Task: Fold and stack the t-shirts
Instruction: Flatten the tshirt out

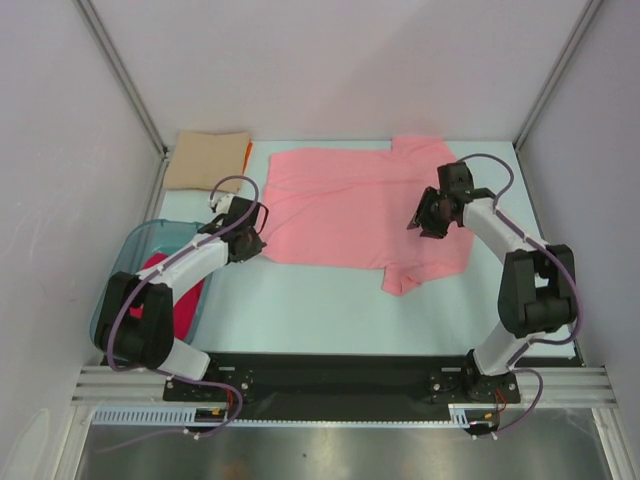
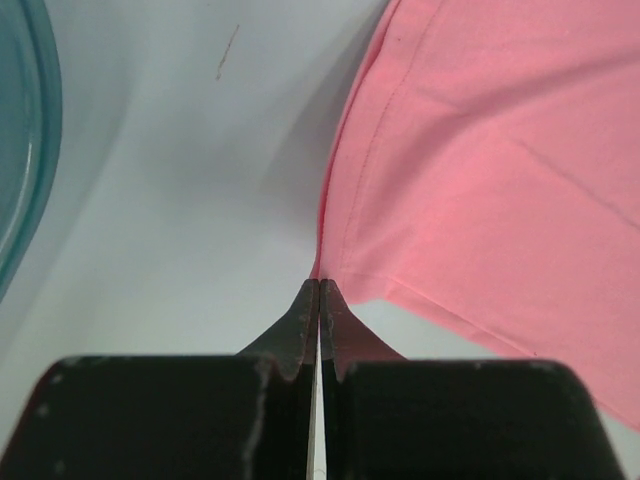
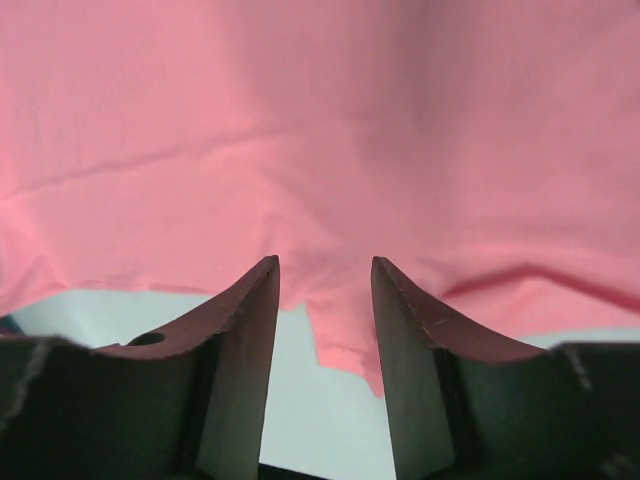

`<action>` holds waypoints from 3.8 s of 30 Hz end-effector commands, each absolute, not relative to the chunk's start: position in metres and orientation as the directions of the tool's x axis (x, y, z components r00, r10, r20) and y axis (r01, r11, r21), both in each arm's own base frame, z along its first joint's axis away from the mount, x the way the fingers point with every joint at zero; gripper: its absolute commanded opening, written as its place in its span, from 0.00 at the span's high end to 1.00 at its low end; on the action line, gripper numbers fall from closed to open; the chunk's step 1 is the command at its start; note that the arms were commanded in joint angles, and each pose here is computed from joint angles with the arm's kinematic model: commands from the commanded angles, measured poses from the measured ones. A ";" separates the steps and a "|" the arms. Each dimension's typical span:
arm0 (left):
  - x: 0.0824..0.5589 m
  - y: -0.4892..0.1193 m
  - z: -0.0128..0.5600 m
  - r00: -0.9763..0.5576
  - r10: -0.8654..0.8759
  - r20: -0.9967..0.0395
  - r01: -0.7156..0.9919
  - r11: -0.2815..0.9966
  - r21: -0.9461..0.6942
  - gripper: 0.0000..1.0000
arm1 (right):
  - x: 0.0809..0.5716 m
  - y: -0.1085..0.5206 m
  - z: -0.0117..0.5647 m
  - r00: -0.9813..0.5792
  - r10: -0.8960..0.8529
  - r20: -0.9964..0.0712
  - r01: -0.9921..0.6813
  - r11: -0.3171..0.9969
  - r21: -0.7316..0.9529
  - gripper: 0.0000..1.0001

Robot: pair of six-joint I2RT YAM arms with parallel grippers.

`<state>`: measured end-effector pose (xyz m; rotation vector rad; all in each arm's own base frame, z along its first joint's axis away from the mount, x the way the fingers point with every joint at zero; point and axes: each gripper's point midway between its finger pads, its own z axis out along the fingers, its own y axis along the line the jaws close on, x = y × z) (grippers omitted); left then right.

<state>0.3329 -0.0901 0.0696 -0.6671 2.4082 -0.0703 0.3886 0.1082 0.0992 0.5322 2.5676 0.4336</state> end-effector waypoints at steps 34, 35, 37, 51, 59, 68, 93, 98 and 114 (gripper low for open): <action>0.341 -0.100 0.090 -0.663 -0.447 -0.601 -0.390 0.891 -0.232 1.00 | 0.264 0.091 0.044 -0.607 0.777 -0.168 0.561 0.568 0.602 0.52; 0.340 -0.099 0.090 -0.660 -0.448 -0.603 -0.393 0.890 -0.231 1.00 | 0.266 0.090 0.045 -0.595 0.786 -0.170 0.562 0.558 0.611 0.53; 0.339 -0.098 0.091 -0.658 -0.447 -0.606 -0.392 0.890 -0.231 1.00 | 0.266 0.089 0.044 -0.583 0.794 -0.173 0.566 0.549 0.615 0.55; 0.338 -0.099 0.094 -0.655 -0.449 -0.607 -0.388 0.890 -0.240 1.00 | 0.276 0.091 0.042 -0.561 0.812 -0.158 0.564 0.515 0.646 0.67; 0.337 -0.099 0.091 -0.659 -0.449 -0.604 -0.391 0.890 -0.236 1.00 | 0.274 0.096 0.039 -0.567 0.816 -0.118 0.575 0.494 0.653 0.68; 0.338 -0.100 0.091 -0.659 -0.453 -0.600 -0.390 0.889 -0.242 1.00 | 0.267 0.096 0.037 -0.556 0.824 -0.107 0.592 0.483 0.645 0.68; 0.300 -0.082 0.112 -0.620 -0.494 -0.609 -0.412 0.866 -0.283 1.00 | 0.195 0.007 0.128 -0.451 0.769 -0.453 0.689 0.623 0.370 1.00; 0.281 -0.072 0.112 -0.603 -0.523 -0.603 -0.433 0.849 -0.303 1.00 | 0.181 -0.012 0.160 -0.358 0.780 -0.513 0.707 0.585 0.398 1.00; 0.256 -0.067 0.096 -0.625 -0.529 -0.574 -0.444 0.846 -0.296 1.00 | 0.124 -0.004 0.173 -0.391 0.768 -0.507 0.686 0.610 0.396 1.00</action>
